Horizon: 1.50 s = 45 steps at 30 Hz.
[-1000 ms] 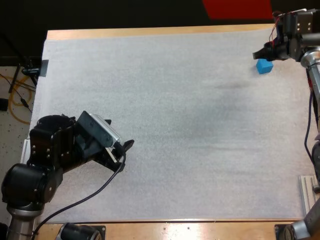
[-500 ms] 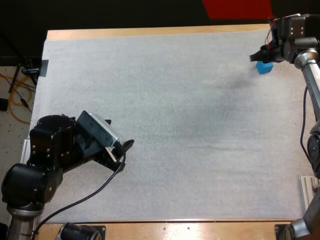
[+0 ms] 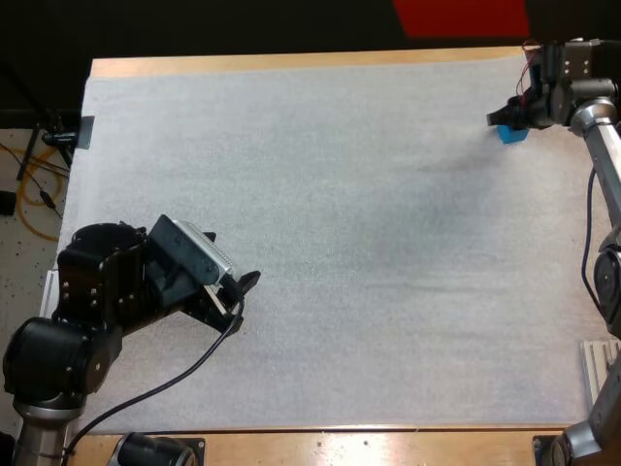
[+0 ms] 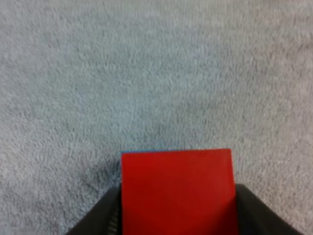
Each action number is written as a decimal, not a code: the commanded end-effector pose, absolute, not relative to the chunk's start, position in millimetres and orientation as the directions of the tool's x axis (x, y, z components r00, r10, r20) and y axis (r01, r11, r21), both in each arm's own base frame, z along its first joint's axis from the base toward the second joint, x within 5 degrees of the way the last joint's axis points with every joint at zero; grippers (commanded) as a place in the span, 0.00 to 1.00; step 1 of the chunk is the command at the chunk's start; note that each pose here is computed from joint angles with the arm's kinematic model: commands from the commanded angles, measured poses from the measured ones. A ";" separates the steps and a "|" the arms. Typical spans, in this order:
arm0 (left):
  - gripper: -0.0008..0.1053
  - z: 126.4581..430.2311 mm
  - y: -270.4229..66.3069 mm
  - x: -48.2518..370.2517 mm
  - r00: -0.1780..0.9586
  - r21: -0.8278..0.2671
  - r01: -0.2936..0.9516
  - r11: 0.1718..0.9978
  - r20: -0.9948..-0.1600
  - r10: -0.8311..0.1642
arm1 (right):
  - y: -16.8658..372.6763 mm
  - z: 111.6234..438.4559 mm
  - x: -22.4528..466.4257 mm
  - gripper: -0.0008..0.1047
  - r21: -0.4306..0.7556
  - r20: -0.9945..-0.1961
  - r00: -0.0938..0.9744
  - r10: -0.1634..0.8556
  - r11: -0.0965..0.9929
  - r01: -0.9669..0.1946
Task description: Stack red cube on blue cube
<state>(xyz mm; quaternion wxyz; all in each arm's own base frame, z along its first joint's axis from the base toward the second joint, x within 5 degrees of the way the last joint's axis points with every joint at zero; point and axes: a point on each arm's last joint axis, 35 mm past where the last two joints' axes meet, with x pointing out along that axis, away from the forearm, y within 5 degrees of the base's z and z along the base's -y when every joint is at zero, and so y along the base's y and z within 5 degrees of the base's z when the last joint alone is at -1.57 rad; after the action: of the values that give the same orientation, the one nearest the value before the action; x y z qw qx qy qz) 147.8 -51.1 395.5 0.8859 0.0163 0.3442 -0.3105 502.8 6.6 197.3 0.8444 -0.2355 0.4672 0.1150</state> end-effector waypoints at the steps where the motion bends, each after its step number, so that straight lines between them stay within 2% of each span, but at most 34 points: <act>1: 0.66 397.2 -51.7 146.8 0.572 -0.192 0.565 0.802 -0.609 -0.549 | 6.7 202.9 503.2 0.29 -0.287 -0.836 0.549 -0.011 0.862 -0.419; 24: 0.66 397.2 -51.7 146.8 0.572 -0.192 0.565 0.802 -0.609 -0.549 | 7.4 204.4 505.4 0.29 -0.290 -0.822 0.569 0.008 0.854 -0.432; 29: 0.66 397.2 -51.7 146.8 0.572 -0.192 0.565 0.802 -0.609 -0.549 | 7.4 204.4 505.4 0.59 -0.290 -0.822 0.569 0.008 0.854 -0.432; 31: 0.66 397.2 -51.7 146.8 0.572 -0.192 0.565 0.802 -0.609 -0.549 | 7.4 204.4 505.4 0.63 -0.290 -0.822 0.569 0.008 0.854 -0.432; 36: 0.66 397.2 -51.7 146.8 0.572 -0.192 0.565 0.802 -0.609 -0.549 | 7.2 208.0 504.8 0.63 -0.289 -0.818 0.575 0.003 0.863 -0.415; 39: 0.66 397.2 -51.7 146.8 0.572 -0.192 0.565 0.802 -0.609 -0.549 | 6.1 223.7 501.9 0.63 -0.308 -0.799 0.600 -0.026 0.875 -0.373; 45: 0.66 398.0 -51.9 147.5 0.578 -0.188 0.567 0.802 -0.602 -0.550 | 6.6 278.8 487.2 0.63 -0.332 -0.731 0.683 -0.006 0.877 -0.347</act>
<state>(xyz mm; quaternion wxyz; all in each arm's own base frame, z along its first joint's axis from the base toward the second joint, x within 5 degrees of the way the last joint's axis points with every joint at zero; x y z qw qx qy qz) 148.1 -51.2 395.8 0.8866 0.0164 0.3424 -0.3106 489.8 6.7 263.5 0.8801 -0.2297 0.4039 0.0974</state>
